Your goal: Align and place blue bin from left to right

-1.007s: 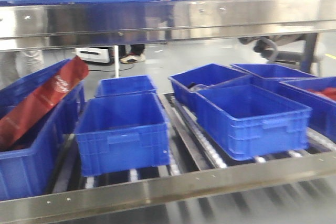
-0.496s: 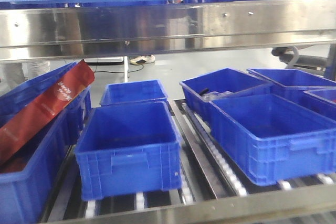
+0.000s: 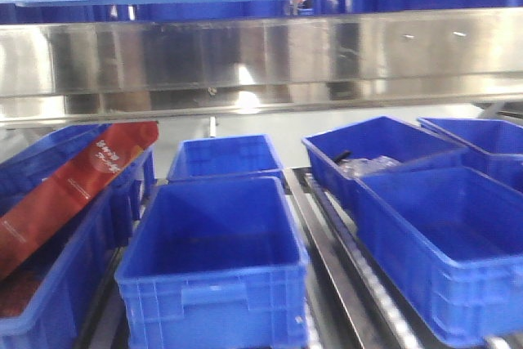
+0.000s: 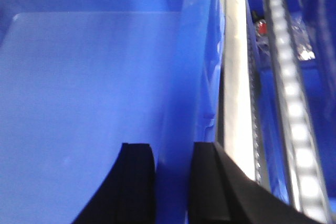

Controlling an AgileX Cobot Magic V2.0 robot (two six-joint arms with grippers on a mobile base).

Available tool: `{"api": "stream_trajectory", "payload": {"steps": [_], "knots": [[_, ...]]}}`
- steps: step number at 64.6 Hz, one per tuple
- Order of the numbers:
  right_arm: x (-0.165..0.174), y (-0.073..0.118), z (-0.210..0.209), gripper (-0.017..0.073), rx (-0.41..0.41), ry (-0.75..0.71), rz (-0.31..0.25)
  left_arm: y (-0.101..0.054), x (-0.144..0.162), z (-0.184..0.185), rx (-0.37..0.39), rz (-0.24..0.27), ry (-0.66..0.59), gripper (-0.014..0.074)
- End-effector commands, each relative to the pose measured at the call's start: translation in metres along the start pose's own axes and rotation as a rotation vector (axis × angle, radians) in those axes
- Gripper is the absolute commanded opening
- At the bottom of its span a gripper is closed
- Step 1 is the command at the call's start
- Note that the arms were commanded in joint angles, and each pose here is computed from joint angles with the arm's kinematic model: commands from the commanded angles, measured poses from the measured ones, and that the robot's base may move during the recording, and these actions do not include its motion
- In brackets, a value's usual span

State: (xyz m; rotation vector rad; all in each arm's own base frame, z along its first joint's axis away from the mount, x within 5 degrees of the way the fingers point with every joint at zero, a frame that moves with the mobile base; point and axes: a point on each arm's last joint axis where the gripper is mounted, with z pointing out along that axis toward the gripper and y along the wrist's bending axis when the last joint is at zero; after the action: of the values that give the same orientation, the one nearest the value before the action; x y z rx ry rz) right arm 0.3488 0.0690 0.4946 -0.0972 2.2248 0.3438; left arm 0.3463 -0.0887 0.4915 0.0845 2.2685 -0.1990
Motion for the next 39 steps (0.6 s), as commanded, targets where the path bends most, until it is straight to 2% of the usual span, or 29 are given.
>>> {"api": "stream_trajectory", "payload": {"steps": [1, 39], "knots": [[-0.0103, 0.0022, -0.0173, -0.0071, -0.002, -0.120, -0.029, 0.0006, -0.0097, -0.0188, 0.010, 0.009, -0.113, -0.0111], [-0.0103, 0.0022, -0.0173, -0.0071, -0.002, -0.120, -0.029, 0.0006, -0.0097, -0.0188, 0.010, 0.009, -0.113, -0.0111]]}}
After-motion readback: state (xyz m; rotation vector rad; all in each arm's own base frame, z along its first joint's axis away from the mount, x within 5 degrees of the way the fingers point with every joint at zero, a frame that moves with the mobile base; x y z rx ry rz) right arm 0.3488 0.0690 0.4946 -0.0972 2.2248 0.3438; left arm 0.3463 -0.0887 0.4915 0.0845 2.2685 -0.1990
